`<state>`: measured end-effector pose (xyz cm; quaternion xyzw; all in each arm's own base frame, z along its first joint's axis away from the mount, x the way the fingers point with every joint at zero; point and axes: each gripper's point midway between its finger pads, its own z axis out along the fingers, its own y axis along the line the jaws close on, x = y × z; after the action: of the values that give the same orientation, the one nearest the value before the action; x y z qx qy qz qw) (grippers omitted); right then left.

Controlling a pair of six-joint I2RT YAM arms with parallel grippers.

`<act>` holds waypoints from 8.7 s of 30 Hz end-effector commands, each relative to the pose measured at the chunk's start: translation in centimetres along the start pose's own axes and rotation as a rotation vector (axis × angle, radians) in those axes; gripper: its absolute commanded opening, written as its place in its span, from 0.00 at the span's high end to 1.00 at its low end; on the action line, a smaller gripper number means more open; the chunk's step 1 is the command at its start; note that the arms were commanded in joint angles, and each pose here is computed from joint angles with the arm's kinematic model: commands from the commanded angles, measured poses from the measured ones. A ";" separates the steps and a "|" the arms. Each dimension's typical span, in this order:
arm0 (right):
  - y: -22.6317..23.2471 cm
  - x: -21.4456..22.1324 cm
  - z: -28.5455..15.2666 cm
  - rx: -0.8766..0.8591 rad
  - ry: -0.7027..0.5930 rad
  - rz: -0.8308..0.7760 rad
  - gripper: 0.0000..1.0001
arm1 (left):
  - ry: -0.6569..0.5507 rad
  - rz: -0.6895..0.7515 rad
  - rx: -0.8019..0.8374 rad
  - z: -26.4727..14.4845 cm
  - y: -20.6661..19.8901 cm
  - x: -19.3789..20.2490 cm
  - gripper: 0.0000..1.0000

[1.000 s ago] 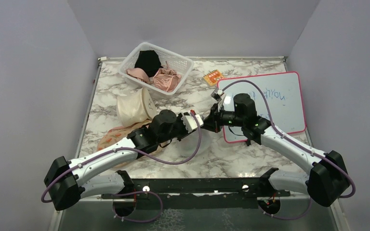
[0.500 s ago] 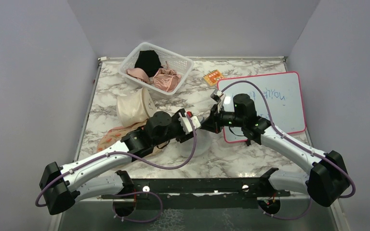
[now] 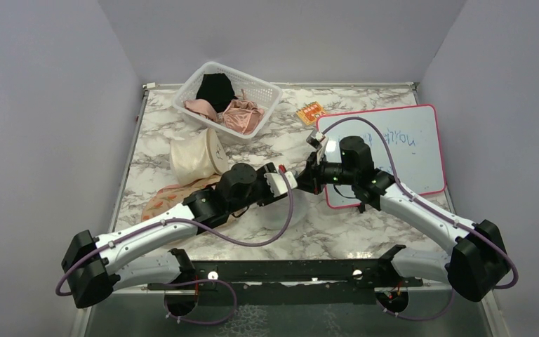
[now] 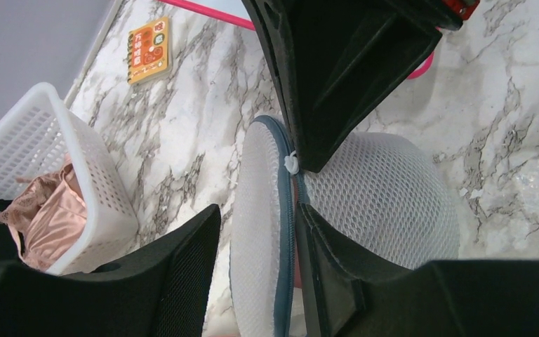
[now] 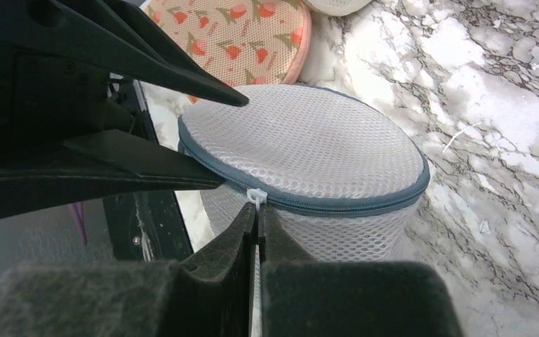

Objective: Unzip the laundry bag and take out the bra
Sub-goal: Unzip the laundry bag at the center of the board.

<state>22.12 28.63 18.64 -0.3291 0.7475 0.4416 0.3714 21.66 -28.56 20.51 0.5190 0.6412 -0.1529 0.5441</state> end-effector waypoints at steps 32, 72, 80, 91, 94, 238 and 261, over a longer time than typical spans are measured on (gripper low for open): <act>-5.0 -0.7 -1.1 0.328 0.029 -0.022 0.99 | -0.049 0.072 0.022 0.3 -0.7 -0.1 1.00; -1.7 0.1 -1.4 0.107 0.072 -0.046 0.99 | 0.151 -0.211 -0.100 0.4 -0.7 3.0 0.52; -1.7 -0.3 -1.2 0.094 0.071 -0.064 0.99 | 0.215 -0.212 -0.122 1.2 0.2 2.3 0.52; -1.3 -0.9 -1.2 0.079 0.065 -0.071 0.99 | 0.210 -0.193 -0.113 2.0 0.8 0.5 0.42; -1.1 -1.1 -1.2 0.070 0.055 -0.072 0.99 | 0.210 -0.183 -0.119 2.1 0.9 0.4 0.44; -2.2 -2.8 2.5 -0.052 0.037 -0.061 0.99 | 0.014 0.128 -0.044 -3.9 1.3 -3.6 1.00; -2.0 -4.9 4.8 -0.204 -0.073 -0.234 0.99 | -0.172 0.128 -0.183 -6.8 4.0 -7.7 1.00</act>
<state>27.24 33.07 18.81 -0.4319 0.6594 0.4801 0.3849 19.86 -26.06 28.30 0.5360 0.5792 -0.1016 0.6057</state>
